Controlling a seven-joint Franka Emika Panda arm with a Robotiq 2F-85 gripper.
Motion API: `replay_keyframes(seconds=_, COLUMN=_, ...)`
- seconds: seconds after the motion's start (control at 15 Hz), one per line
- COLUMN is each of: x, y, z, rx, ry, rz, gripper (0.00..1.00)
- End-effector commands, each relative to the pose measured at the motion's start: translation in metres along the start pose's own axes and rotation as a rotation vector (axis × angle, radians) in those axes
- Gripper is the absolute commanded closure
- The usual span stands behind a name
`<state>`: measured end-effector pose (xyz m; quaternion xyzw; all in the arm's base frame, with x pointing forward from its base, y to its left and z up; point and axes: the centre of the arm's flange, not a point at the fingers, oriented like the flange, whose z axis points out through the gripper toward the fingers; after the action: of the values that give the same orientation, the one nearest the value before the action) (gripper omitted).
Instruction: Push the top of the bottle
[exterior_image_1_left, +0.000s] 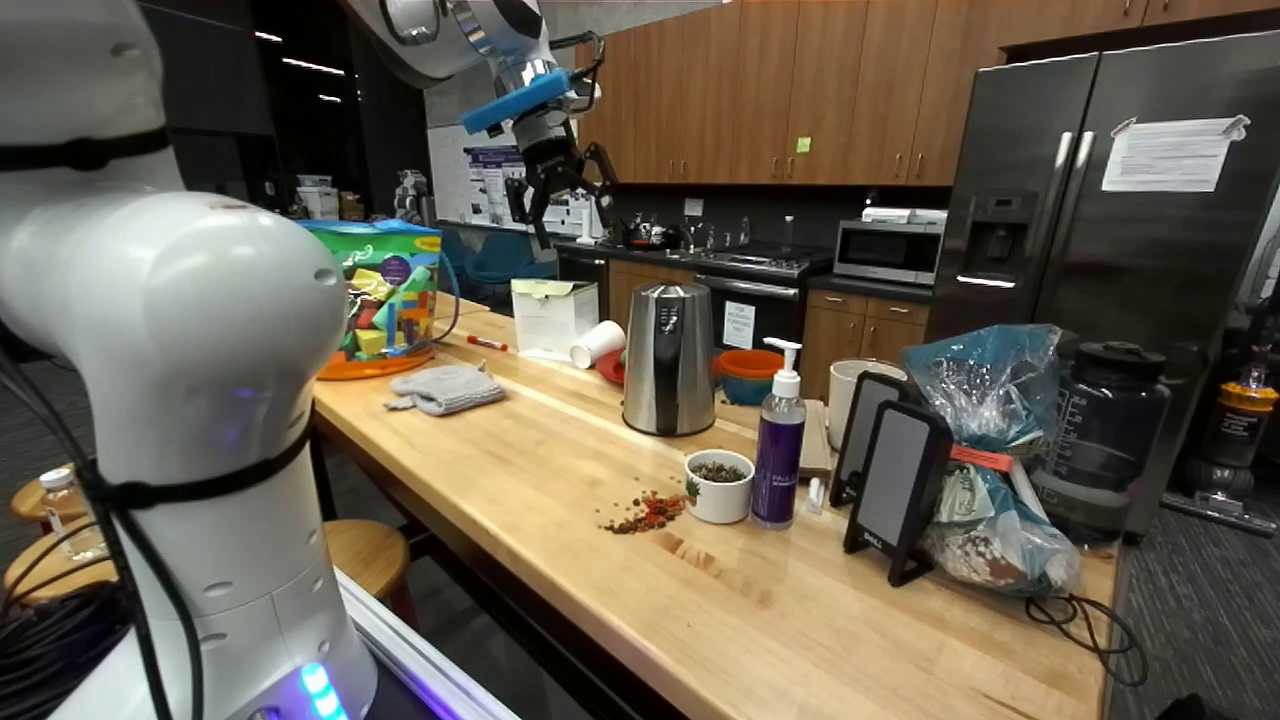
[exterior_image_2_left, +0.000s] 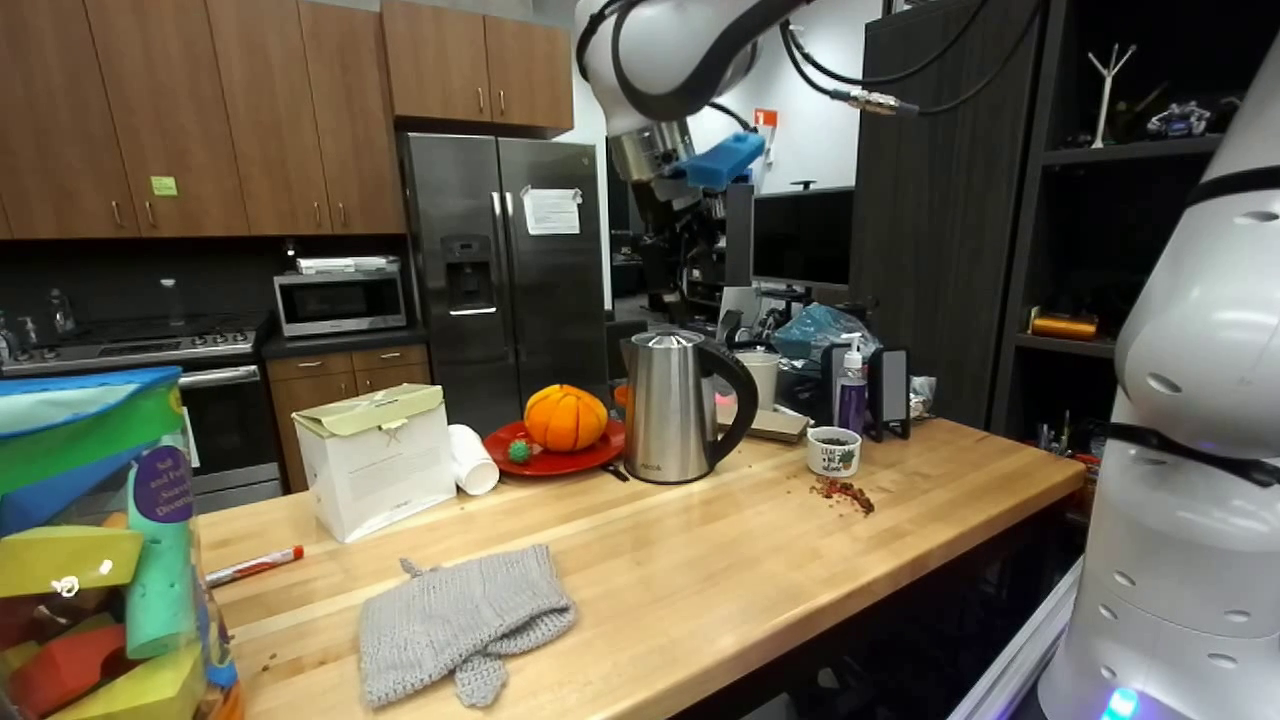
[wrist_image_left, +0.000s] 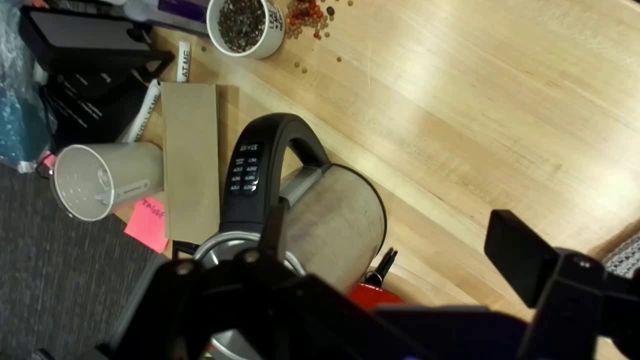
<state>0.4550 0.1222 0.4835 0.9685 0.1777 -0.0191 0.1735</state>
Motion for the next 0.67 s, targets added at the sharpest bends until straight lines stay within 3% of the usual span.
replay_keyframes(seconds=0.0, x=-0.019, y=0.033, z=0.028, rx=0.015, ry=0.058, rz=-0.133, gripper=0.0)
replay_keyframes(seconds=0.33, x=-0.042, y=0.075, z=0.066, rx=0.088, ry=0.002, rz=-0.328, gripper=0.0)
replay_keyframes(seconds=0.6, x=-0.057, y=0.093, z=0.082, rx=0.09, ry=-0.021, rz=-0.426, gripper=0.0)
